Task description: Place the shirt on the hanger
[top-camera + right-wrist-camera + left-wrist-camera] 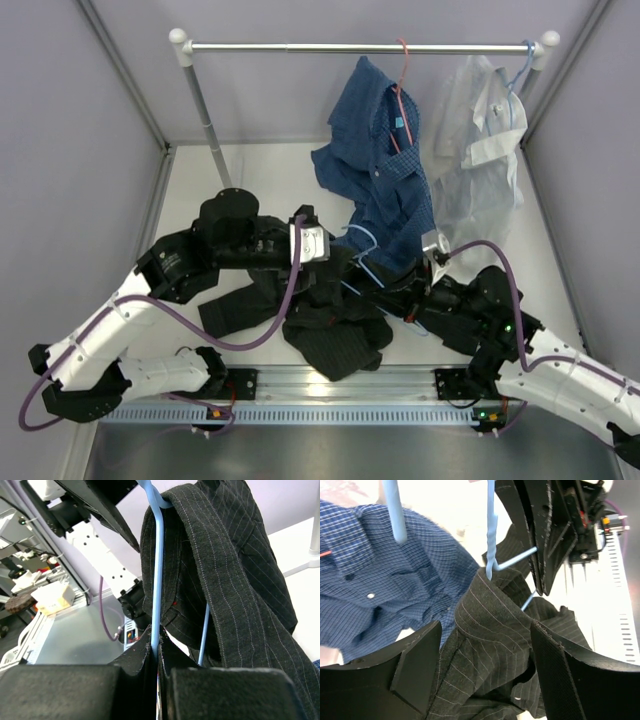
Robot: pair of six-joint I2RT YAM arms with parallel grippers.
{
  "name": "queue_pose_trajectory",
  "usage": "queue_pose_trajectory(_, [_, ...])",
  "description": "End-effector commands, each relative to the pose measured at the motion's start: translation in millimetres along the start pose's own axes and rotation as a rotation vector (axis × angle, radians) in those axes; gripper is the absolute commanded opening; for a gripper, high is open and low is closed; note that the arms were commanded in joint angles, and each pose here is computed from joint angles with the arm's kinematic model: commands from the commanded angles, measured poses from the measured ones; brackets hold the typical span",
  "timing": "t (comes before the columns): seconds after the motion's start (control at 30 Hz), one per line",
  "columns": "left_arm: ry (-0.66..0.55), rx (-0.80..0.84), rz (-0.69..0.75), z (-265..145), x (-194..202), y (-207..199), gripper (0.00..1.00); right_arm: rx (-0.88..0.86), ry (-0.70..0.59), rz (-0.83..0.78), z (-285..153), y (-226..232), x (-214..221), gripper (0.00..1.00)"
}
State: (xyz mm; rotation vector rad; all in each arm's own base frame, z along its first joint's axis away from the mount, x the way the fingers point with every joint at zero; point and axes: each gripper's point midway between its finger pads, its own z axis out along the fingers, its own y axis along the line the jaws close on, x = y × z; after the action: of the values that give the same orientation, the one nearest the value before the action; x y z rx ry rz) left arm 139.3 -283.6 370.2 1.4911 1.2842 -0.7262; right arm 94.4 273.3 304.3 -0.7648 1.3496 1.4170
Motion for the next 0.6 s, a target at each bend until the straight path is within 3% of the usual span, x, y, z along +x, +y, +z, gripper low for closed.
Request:
queue_pose_trajectory(0.0, [-0.057, 0.066, 0.021, -7, -13, -12, 0.75, -0.092, -0.049, -0.068, -3, 25, -24, 0.0])
queue_pose_trajectory(0.2, [-0.092, 0.169, -0.028, -2, -20, -28, 0.7, -0.155, -0.033, -0.067, -4, 36, -21, 0.0])
queue_pose_trajectory(0.33, [-0.101, 0.209, -0.041, -1, -20, -36, 0.58, -0.199, -0.024, -0.082, -8, 45, -20, 0.0])
queue_pose_trajectory(0.5, [-0.106, 0.241, -0.053, 2, -19, -40, 0.33, -0.242, -0.013, -0.095, -11, 54, -19, 0.0])
queue_pose_trajectory(0.57, [-0.106, 0.248, -0.062, 2, -18, -41, 0.32, -0.251, -0.012, -0.101, -13, 56, -19, 0.0])
